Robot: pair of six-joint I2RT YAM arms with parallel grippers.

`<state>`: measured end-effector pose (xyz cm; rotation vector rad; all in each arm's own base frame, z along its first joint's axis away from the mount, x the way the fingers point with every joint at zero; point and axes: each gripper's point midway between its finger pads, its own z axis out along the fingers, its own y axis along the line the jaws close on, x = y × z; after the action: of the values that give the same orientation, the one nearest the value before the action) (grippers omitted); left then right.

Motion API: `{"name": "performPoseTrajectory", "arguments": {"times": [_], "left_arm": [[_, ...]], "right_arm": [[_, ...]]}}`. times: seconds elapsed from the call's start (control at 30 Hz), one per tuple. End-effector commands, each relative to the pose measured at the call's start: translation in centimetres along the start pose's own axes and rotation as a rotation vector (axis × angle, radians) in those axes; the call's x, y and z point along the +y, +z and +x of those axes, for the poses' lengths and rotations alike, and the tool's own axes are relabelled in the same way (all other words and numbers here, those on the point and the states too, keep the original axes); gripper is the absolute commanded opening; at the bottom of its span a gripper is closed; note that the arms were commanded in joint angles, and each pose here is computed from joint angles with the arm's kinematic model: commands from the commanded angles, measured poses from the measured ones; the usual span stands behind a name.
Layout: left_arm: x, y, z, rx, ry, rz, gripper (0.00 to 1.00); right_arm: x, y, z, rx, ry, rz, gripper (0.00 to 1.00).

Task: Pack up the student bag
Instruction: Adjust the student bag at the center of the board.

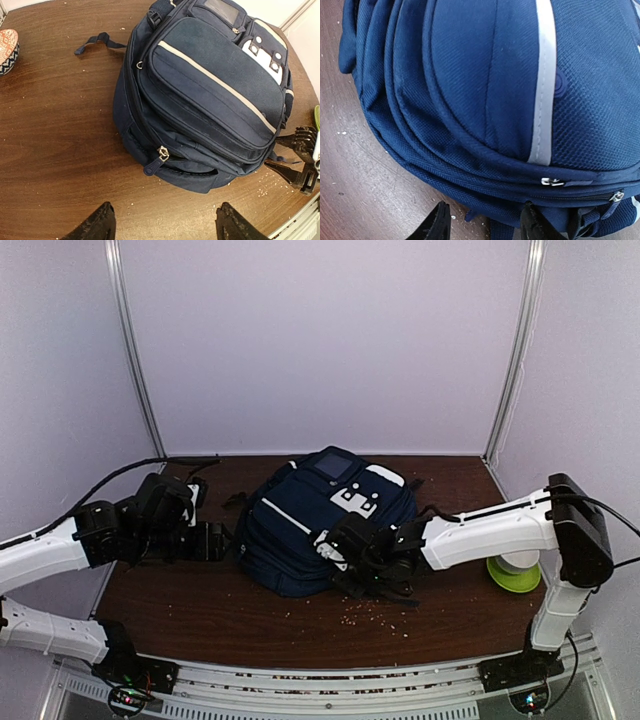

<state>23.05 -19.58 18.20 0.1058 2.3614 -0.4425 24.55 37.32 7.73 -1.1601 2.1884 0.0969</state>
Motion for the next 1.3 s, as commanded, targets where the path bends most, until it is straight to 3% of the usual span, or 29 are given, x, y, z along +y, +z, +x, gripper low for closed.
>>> {"name": "performPoseTrajectory", "arguments": {"times": [0.0, 0.13, 0.27, 0.53, 0.7, 0.87, 1.1, 1.27], "left_arm": [[0.3, 0.2, 0.1, -0.011, -0.014, -0.009, 0.71], [0.4, 0.2, 0.1, -0.011, -0.011, -0.017, 0.71], [0.2, -0.1, -0.2, -0.011, 0.012, -0.013, 0.71], [-3.3, -1.1, -1.8, -0.065, 0.068, 0.138, 0.71], [-8.7, -0.9, -0.8, -0.068, 0.136, 0.283, 0.71], [-11.7, 1.4, 1.0, -0.03, 0.2, 0.287, 0.69], [-10.5, 2.7, 1.0, -0.046, 0.145, 0.186, 0.67], [-7.8, 1.4, 0.7, -0.097, 0.076, 0.126, 0.69]], "right_arm": [[-0.3, 0.2, -0.3, 0.012, -0.023, 0.023, 0.44], [-0.7, -0.1, -1.3, -0.014, -0.003, 0.041, 0.23], [-1.4, -2.9, -4.2, -0.124, 0.078, 0.037, 0.0], [-4.3, -8.9, -9.8, -0.315, 0.318, 0.001, 0.0], [-5.1, -9.8, -11.4, -0.358, 0.521, -0.102, 0.0], [-4.4, -10.5, -13.9, -0.384, 0.643, -0.261, 0.0], [-3.1, -10.1, -18.1, -0.396, 0.676, -0.368, 0.0], [-0.1, -6.7, -18.3, -0.29, 0.637, -0.447, 0.0]]}}
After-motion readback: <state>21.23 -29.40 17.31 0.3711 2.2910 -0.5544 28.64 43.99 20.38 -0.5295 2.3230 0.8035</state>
